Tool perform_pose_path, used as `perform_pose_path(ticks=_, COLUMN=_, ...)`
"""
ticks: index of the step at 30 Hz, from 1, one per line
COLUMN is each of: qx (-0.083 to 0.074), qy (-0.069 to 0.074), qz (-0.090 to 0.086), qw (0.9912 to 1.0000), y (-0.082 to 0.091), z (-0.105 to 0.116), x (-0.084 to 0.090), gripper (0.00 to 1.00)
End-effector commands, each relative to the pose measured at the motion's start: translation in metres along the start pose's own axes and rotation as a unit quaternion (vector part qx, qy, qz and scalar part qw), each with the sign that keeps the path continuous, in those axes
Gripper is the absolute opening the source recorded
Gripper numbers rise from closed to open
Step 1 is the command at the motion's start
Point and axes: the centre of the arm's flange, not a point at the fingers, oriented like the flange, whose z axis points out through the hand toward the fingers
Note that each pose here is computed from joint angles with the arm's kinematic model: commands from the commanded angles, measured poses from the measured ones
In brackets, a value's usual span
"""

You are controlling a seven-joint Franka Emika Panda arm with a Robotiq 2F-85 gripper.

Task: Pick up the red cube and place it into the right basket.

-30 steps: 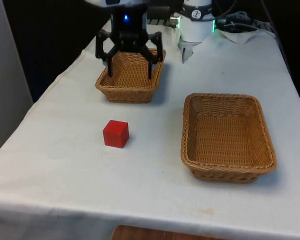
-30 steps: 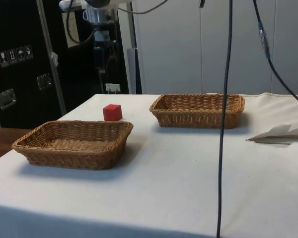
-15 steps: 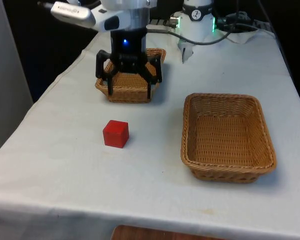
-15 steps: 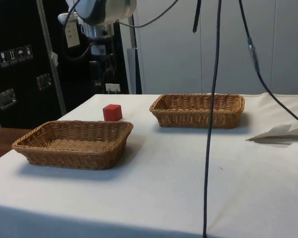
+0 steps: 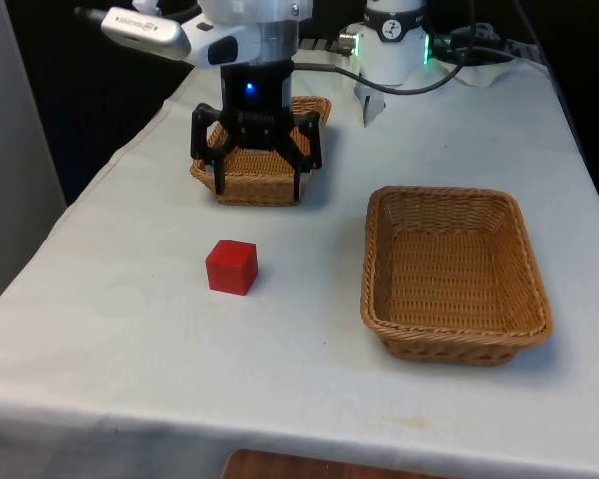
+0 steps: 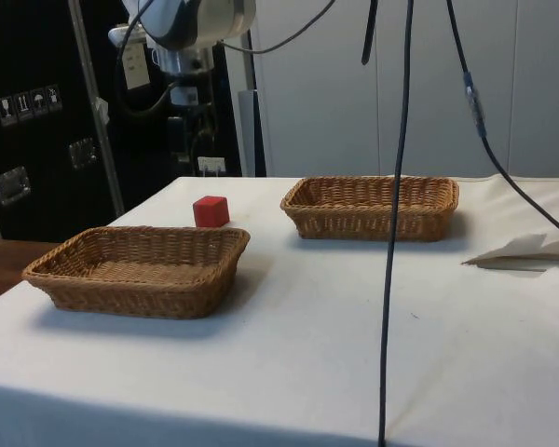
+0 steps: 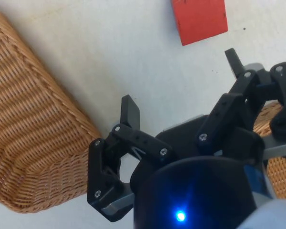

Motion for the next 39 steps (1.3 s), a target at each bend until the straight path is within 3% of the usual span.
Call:
perform_pose_path(ticks=1, qx=0.001, qy=0.001, qz=0.001, qw=1.00000, y=0.001, z=0.004, x=0.001, gripper=1.00)
perform_pose_path(ticks=12, qx=-0.002, qy=0.007, qz=0.012, qw=0.99991, y=0.003, z=0.023, x=0.007, gripper=1.00)
perform_pose_path(ticks=20, qx=-0.005, qy=0.026, qz=0.028, qw=0.99924, y=0.006, z=0.046, x=0.019, gripper=1.00)
perform_pose_path(ticks=21, qx=-0.006, qy=0.021, qz=0.025, qw=0.99944, y=0.005, z=0.043, x=0.016, gripper=1.00)
perform_pose_path(ticks=27, qx=-0.009, qy=0.038, qz=0.035, qw=0.99861, y=0.006, z=0.059, x=0.026, gripper=1.00)
perform_pose_path(ticks=39, qx=-0.015, qy=0.052, qz=0.043, qw=0.99758, y=0.012, z=0.076, x=0.044, gripper=1.00)
